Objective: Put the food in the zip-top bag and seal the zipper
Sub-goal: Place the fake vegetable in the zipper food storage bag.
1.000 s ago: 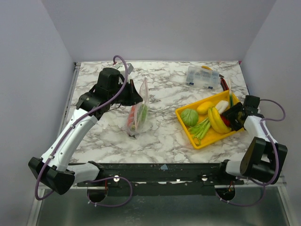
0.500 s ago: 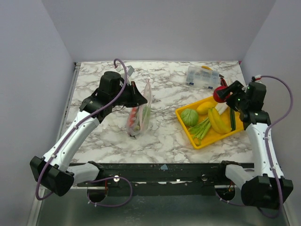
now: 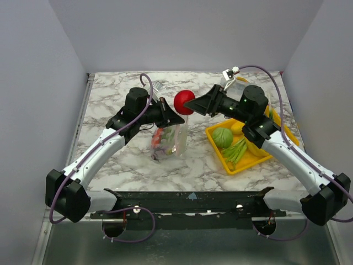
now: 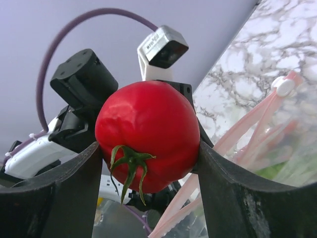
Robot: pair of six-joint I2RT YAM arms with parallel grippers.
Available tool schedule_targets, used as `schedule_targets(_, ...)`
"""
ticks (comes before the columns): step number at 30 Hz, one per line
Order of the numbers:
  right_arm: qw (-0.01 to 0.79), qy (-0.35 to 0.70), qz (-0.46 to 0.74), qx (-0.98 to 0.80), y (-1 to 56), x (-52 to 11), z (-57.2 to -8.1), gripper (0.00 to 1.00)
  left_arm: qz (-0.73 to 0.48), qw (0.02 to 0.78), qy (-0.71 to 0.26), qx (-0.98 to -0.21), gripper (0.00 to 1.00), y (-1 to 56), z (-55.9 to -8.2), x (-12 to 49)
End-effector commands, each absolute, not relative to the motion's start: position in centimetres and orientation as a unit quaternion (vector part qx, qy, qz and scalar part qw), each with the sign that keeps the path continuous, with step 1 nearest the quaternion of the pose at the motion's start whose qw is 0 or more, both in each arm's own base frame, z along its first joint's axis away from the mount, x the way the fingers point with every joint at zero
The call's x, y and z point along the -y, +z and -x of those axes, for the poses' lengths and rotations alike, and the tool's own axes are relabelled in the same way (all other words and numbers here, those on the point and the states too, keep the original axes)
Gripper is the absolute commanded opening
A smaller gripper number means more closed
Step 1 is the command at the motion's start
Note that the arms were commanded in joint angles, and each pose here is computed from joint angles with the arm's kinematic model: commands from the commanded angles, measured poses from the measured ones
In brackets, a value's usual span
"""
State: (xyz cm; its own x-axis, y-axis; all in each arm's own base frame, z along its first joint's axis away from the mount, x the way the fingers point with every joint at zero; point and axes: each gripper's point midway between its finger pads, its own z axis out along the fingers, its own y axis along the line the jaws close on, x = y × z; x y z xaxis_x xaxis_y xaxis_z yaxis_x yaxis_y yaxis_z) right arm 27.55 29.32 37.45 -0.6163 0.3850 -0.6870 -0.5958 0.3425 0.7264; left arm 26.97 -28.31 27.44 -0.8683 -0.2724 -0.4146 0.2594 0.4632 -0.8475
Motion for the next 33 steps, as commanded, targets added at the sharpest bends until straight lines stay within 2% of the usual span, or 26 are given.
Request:
schedule_targets(1,0.415,0.59,0.087,-0.687,37.2,-31.8,-27.5,0.0,-0.003,0.272,-0.534,-0.801,0.0,29.1,-26.8,28.4)
schedule_targets(5,0.403,0.542,0.069,-0.734,33.5,-32.5,-28.4,0.0,-0.006,0.278,-0.527,-0.803,0.0,29.5,-26.8,28.1)
schedule_targets(11,0.413,0.475,0.042,-0.776,28.7,-30.4,-28.4,0.0,0.008,0.32,-0.485,-0.814,0.0,29.9,-27.0,26.3)
schedule_targets(15,0.413,0.458,0.055,-0.786,27.1,-30.7,-28.4,0.0,0.011,0.337,-0.477,-0.812,0.0,30.5,-27.2,25.7)
schedule_targets(27,0.41,0.274,0.136,-0.859,24.2,-31.8,-27.0,0.0,0.001,0.38,-0.427,-0.821,0.0,32.5,-27.7,24.1)
schedule_targets(31,0.416,0.243,0.168,-0.86,24.8,-32.3,-26.0,0.1,-0.004,0.388,-0.411,-0.825,0.0,32.7,-27.8,23.6)
schedule_targets(33,0.414,0.248,0.191,-0.855,25.3,-33.0,-25.3,0.2,-0.01,0.388,-0.408,-0.827,0.0,32.8,-27.7,23.6)
